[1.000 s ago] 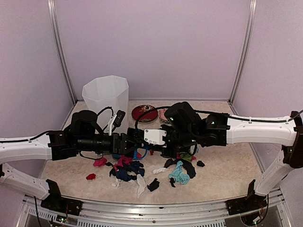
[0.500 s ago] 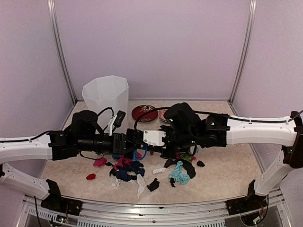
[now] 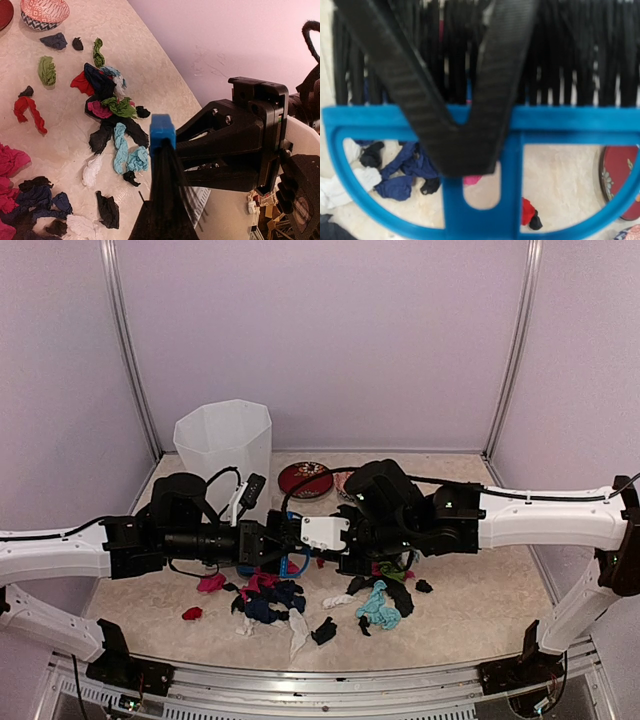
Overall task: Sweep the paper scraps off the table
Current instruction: Pass from the right arm to the left
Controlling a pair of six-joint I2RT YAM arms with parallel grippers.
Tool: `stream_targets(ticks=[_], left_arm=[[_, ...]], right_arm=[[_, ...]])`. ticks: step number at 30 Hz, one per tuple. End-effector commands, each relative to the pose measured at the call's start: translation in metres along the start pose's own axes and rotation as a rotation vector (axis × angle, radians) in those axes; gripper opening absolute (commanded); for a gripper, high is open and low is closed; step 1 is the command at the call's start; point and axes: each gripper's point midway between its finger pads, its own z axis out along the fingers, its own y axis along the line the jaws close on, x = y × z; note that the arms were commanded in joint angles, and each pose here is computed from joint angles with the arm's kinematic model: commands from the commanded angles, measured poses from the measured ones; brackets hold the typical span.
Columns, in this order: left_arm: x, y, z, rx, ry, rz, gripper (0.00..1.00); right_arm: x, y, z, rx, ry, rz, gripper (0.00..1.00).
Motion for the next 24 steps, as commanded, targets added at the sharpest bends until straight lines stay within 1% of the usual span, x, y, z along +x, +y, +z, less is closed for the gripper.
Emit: stream_targets(ticks=[1,3,5,6,11,14,17,21,24], left_arm=[[0.006,0.003,0.005,-0.007,0.025,0.008,0.0],[0.007,0.003,0.005,-0.004,0.022,0.006,0.0],[0.005,0.002,0.002,0.001,0.008,0.009,0.0],[0.004,0.002,0.001,0.0,0.002,0.011,0.0],[0.002,0.007,-0.002,-0.015,-0.007,0.009,0.0],[0.001,0.014,-0.005,-0.031,-0.017,0.004,0.0],[-0.002,0.021,-0.008,-0.044,-0.026,0.001,0.0],[-0.006,0.028,-0.012,-0.063,-0.036,0.018,0.0],[-0.008,0.03,-0.016,-0.066,-0.042,0.034,0.0]], right_arm=[[-0.012,-0.002,0.002,0.036,-0.05,-0.001,0.02],[-0.01,-0.002,0.002,0.042,-0.05,0.0,0.09],[-0.008,-0.001,0.001,0.045,-0.048,0.001,0.19],[-0.007,-0.001,0.001,0.048,-0.046,0.002,0.27],[0.007,-0.005,-0.008,0.09,-0.022,0.022,0.51],[0.016,-0.009,-0.019,0.108,-0.035,0.066,0.64],[0.023,-0.016,-0.031,0.097,-0.057,0.15,0.7],[0.034,-0.02,-0.041,0.053,-0.077,0.273,0.74],[0.044,-0.027,-0.046,0.039,-0.085,0.394,0.77]])
